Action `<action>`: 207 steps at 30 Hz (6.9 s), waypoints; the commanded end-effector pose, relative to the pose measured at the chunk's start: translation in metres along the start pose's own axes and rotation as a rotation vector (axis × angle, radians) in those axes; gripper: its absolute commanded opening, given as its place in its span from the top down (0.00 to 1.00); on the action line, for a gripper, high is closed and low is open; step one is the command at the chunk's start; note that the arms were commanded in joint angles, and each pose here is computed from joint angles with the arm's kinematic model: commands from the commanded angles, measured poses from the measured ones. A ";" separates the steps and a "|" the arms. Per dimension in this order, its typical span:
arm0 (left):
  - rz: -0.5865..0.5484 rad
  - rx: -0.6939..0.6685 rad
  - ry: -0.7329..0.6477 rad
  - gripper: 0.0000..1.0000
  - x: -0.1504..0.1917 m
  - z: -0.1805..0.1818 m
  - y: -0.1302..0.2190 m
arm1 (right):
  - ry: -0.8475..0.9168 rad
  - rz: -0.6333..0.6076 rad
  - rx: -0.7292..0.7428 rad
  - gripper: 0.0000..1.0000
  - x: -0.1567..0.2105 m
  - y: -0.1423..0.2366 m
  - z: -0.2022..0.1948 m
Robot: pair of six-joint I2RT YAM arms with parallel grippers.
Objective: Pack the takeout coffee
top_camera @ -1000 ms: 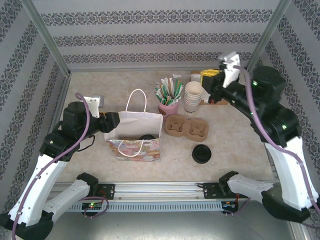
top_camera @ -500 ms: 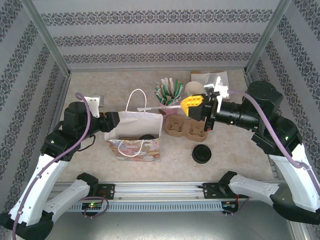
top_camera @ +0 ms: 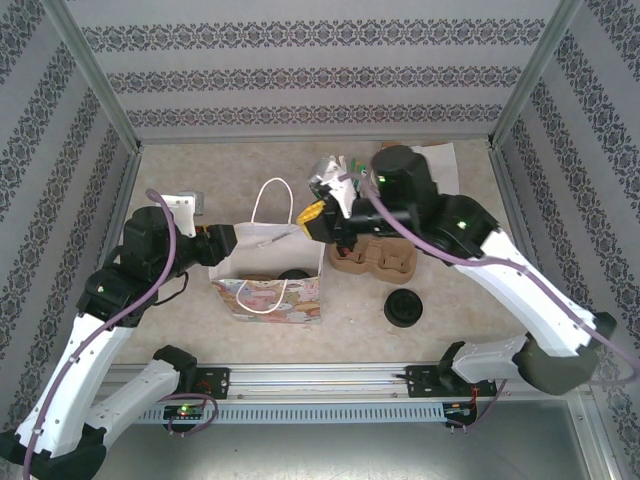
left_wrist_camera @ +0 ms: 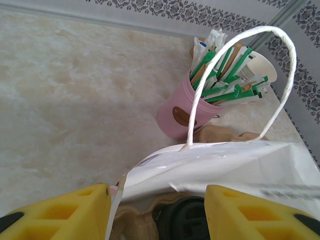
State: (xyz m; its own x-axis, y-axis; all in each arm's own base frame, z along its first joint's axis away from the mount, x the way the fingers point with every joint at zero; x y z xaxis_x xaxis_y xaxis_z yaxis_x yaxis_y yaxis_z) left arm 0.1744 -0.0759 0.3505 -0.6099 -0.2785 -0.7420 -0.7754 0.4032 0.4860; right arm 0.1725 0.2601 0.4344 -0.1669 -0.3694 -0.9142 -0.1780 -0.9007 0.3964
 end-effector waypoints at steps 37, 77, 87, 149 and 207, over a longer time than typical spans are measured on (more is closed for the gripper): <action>0.040 -0.002 0.003 0.48 0.007 0.001 -0.005 | -0.062 -0.077 0.694 0.65 -0.007 0.072 -0.072; 0.102 0.036 -0.039 0.46 0.018 0.001 -0.014 | -1.065 0.198 1.152 0.49 0.300 0.176 -0.431; 0.103 0.032 -0.039 0.46 0.017 0.002 -0.013 | -1.114 0.254 1.178 0.52 0.327 0.167 -0.447; 0.104 0.024 -0.012 0.46 0.023 0.005 -0.011 | -1.078 0.211 1.406 0.91 0.291 0.144 -0.430; 0.093 -0.004 -0.012 0.46 0.023 0.007 -0.003 | -0.993 0.464 1.158 0.54 0.328 0.064 -0.436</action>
State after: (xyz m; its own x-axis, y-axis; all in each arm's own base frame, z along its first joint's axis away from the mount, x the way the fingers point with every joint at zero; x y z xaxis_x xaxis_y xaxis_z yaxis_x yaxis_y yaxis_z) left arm 0.1708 -0.0795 0.3300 -0.6639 -0.2335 -0.7105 -0.7244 0.4368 0.5333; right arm 0.5297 -0.0193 0.1262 -0.8499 0.1808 -0.4950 -0.4943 0.0520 0.8677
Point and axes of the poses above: each hand's point on the last joint's axis, 136 mm out from that joint toward the fingers, its own y axis back along the fingers, its own z axis along the line the jaws close on, x = y × z, the point moved 8 cm from there along y, back along the fingers, and after that the axes turned 6 degrees about y, right-handed, at the moved point
